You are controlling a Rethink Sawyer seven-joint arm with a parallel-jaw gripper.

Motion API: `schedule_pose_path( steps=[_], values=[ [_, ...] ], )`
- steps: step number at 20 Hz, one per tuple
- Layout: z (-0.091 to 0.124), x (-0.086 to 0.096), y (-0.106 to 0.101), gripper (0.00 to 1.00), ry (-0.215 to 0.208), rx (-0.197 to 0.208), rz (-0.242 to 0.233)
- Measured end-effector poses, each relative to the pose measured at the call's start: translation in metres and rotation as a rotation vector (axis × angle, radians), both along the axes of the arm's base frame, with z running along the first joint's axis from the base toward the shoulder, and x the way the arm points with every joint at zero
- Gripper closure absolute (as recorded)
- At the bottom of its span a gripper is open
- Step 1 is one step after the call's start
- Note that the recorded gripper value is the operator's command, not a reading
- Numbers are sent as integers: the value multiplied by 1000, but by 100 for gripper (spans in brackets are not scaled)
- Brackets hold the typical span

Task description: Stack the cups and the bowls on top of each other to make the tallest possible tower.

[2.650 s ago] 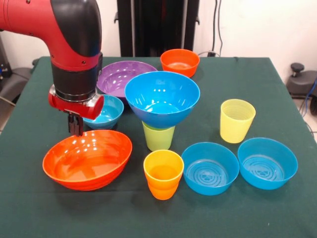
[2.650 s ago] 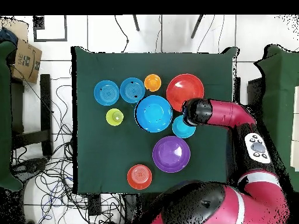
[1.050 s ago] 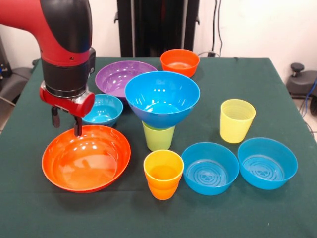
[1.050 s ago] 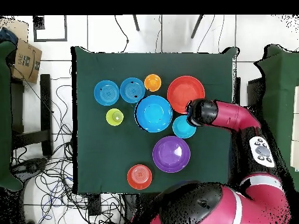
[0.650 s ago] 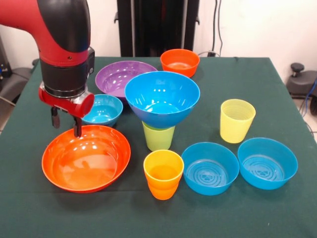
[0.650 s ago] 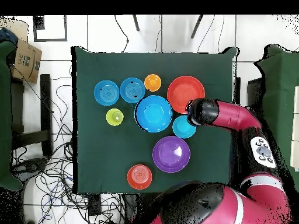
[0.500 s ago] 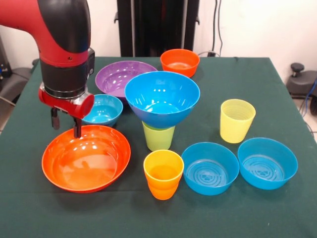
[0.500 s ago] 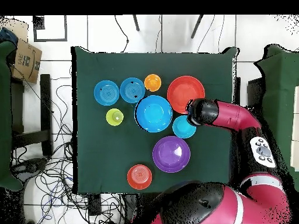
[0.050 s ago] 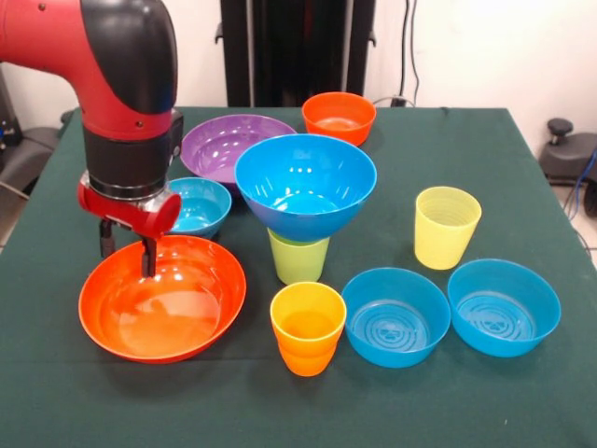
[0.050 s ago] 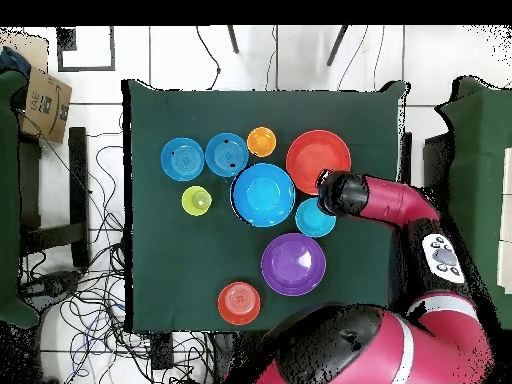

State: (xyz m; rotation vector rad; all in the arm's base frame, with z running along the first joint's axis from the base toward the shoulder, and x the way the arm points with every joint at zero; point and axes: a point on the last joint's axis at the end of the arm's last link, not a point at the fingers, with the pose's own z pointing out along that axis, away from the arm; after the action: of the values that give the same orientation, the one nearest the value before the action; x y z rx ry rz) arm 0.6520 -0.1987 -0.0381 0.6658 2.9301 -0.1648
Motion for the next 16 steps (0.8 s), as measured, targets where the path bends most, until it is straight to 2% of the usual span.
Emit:
schedule_pose_path(
  steps=[7, 16],
  values=[
    [-18, -5, 5, 0, -15, 8, 4],
    [-18, -4, 5, 0, -18, 8, 1]
  ],
)
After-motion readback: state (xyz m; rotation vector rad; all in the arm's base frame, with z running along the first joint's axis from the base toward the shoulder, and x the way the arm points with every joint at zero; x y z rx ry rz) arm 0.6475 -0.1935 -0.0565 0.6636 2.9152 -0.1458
